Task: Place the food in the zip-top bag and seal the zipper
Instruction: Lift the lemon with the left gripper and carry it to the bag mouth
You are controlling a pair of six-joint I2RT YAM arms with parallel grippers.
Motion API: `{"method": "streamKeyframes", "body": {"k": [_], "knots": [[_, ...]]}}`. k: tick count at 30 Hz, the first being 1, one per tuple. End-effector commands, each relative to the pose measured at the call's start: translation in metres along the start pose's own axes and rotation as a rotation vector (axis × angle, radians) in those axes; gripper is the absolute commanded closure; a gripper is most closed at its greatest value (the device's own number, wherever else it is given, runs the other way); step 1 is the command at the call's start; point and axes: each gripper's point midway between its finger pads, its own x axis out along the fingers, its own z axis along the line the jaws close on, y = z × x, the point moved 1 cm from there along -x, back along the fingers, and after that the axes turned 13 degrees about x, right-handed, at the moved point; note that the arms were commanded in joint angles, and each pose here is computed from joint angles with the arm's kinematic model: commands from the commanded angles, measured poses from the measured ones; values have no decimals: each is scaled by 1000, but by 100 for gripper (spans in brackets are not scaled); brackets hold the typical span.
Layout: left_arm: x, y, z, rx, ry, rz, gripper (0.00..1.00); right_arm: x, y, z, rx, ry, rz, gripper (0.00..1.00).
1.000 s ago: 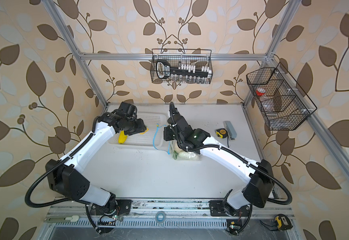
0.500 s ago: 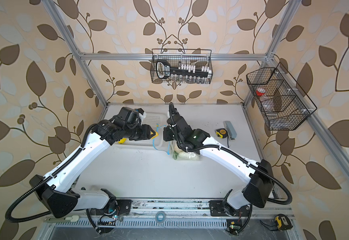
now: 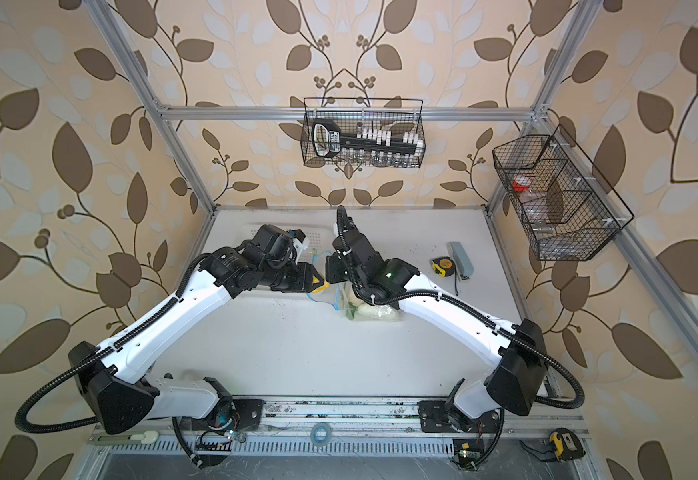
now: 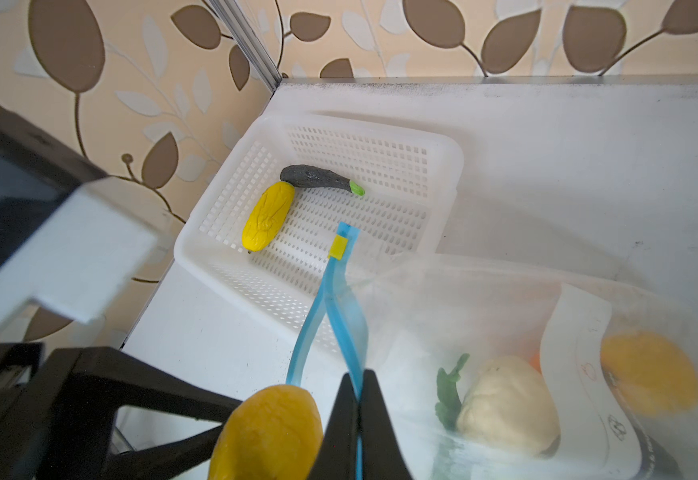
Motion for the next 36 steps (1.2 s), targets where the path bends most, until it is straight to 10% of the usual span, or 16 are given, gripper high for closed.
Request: {"method": "streamKeyframes", "body": {"k": [1, 36], "knots": [[11, 3, -3, 17, 8, 17, 55, -4, -8, 9, 9, -12, -29, 100], [46, -71, 12, -377, 59, -430, 55, -2, -9, 18, 40, -36, -17, 100]]}}
